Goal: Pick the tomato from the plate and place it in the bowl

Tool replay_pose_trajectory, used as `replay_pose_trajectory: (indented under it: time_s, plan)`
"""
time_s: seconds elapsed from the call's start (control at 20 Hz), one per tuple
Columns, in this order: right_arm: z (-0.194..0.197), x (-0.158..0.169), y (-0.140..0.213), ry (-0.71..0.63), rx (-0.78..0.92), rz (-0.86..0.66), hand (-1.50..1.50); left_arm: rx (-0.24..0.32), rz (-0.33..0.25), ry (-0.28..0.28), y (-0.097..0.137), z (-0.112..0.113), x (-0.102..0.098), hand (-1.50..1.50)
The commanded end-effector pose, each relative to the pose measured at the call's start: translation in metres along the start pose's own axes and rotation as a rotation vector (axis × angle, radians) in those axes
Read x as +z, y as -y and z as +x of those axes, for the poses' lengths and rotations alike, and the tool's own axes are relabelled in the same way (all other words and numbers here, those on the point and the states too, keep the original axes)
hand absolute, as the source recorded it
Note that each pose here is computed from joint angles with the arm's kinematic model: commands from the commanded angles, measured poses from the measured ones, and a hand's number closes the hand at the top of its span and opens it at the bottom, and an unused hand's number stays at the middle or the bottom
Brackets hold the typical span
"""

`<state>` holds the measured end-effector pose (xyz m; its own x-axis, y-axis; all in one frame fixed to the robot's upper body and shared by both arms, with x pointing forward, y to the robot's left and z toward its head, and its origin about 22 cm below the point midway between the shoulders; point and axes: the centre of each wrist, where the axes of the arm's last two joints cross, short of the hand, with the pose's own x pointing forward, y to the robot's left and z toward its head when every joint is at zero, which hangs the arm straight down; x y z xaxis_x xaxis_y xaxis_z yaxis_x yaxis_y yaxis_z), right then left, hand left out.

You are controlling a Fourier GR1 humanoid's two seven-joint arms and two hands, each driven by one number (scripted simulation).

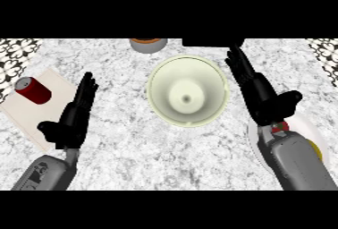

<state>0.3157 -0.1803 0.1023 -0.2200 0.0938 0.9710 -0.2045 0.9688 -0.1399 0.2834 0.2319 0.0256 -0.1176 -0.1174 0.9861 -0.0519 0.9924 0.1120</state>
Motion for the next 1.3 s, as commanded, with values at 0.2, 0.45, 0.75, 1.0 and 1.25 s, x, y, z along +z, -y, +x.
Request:
replay_pose_trajectory:
  time_s: [0.2,0.45,0.75,1.0,1.25]
  plan:
    - [-0.054,0.067,0.114,-0.021,-0.034,-0.190,1.50,-0.086,-0.059,-0.143,-0.059,0.025,-0.014,0.00]
    - [-0.095,0.111,0.127,0.095,0.329,-0.292,-1.50,-0.035,-0.151,-0.232,-0.065,0.014,-0.006,0.00]
    - [-0.115,0.145,0.120,0.326,0.385,-0.215,-1.50,-0.034,-0.176,-0.265,-0.061,0.024,-0.006,0.00]
    - [-0.070,0.143,0.144,0.177,0.621,-0.273,-1.50,-0.037,-0.171,-0.245,-0.072,0.020,-0.008,0.00]
    - [-0.026,0.134,0.143,-0.055,0.788,-0.170,-1.50,-0.052,-0.167,-0.258,-0.069,0.033,-0.012,0.00]
